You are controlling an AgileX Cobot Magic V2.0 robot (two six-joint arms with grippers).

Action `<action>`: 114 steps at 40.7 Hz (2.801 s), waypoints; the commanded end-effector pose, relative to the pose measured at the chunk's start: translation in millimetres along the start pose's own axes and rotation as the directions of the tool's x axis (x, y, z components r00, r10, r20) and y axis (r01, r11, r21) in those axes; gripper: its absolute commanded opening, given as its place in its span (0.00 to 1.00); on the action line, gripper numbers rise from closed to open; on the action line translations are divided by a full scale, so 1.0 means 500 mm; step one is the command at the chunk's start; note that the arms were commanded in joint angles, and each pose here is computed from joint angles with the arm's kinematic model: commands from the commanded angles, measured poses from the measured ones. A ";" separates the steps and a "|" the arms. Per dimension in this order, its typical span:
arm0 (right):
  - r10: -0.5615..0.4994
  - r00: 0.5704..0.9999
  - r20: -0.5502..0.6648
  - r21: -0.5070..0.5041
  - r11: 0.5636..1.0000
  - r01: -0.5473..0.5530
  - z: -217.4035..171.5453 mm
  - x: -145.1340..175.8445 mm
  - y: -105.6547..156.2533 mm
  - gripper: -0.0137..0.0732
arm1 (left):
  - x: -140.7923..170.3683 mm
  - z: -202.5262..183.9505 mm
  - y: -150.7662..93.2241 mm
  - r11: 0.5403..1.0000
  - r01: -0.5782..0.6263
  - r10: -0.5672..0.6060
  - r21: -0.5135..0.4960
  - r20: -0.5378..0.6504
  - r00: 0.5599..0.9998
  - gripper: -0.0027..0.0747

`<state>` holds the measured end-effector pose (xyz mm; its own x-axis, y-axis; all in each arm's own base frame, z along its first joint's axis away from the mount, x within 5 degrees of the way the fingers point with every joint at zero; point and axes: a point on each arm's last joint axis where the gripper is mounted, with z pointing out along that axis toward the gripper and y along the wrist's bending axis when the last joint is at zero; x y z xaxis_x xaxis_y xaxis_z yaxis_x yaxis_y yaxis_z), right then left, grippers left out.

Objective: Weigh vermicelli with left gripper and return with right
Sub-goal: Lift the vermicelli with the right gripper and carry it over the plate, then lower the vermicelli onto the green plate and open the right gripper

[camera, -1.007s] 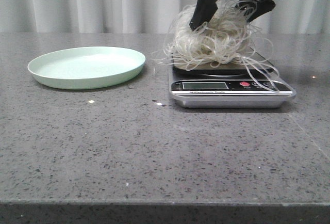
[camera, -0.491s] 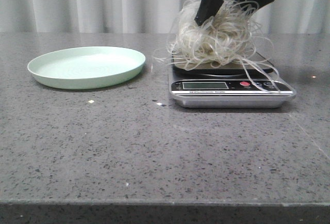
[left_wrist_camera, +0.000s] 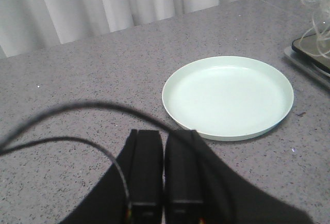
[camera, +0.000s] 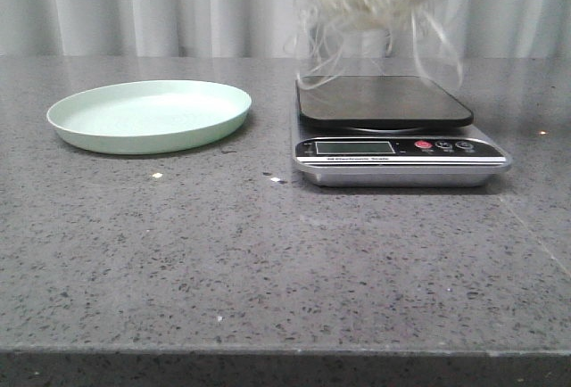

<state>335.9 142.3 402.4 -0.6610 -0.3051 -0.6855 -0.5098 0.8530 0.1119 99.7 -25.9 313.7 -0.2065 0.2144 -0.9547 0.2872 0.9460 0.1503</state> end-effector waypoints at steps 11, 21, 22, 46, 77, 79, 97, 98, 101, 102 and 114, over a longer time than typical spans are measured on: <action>0.015 0.948 0.318 -0.213 0.975 0.056 -0.127 -0.083 0.094 0.33 | -0.029 -0.005 0.004 1.000 0.016 -0.015 -0.012 0.099 0.995 0.21; -0.002 0.944 0.331 -0.290 0.952 0.104 -0.033 -0.097 0.173 0.33 | -0.030 -0.005 0.004 1.000 0.016 -0.015 -0.012 0.100 0.995 0.21; 0.000 0.943 0.333 -0.291 0.951 0.103 -0.021 -0.098 0.177 0.33 | -0.030 -0.005 0.004 1.000 0.016 -0.015 -0.012 0.100 0.995 0.21; 0.013 0.976 0.217 -0.295 0.954 0.053 0.220 -0.071 0.207 0.33 | -0.030 -0.005 0.004 1.000 0.016 -0.015 -0.012 0.100 0.995 0.21; -0.005 0.982 0.191 -0.312 0.948 0.065 0.217 -0.075 0.212 0.75 | -0.030 -0.005 0.004 1.000 0.016 -0.015 -0.012 0.100 0.995 0.21; -0.010 0.980 0.199 -0.316 0.946 0.074 0.205 -0.083 0.213 0.75 | -0.030 -0.005 0.004 1.000 0.016 -0.015 -0.012 0.100 0.995 0.21; -0.012 0.980 0.199 -0.284 0.956 0.070 0.107 -0.132 0.118 0.54 | -0.030 -0.005 0.004 1.000 0.016 -0.015 -0.012 0.100 0.995 0.21; -0.008 0.980 0.200 -0.278 0.958 0.064 0.103 -0.132 0.109 0.49 | -0.030 -0.005 0.004 1.000 0.016 -0.015 -0.012 0.100 0.995 0.21; 0.007 0.981 0.192 -0.254 0.966 0.043 0.085 -0.132 0.074 0.34 | -0.030 -0.005 0.004 1.000 0.016 -0.015 -0.012 0.100 0.995 0.21; 0.011 0.982 0.187 -0.247 0.968 0.036 0.083 -0.131 0.063 0.32 | -0.030 -0.005 0.004 1.000 0.016 -0.015 -0.012 0.100 0.995 0.21; 0.069 0.981 0.183 -0.140 0.989 -0.043 0.042 -0.125 -0.054 0.33 | -0.030 -0.005 0.004 1.000 0.018 -0.016 -0.012 0.100 0.995 0.21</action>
<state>417.8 165.1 383.0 -0.6728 -0.2139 -0.7082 -0.5472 0.7881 0.2819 99.8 -25.9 313.9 -0.2043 0.2134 -0.9554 0.2867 0.9462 0.1500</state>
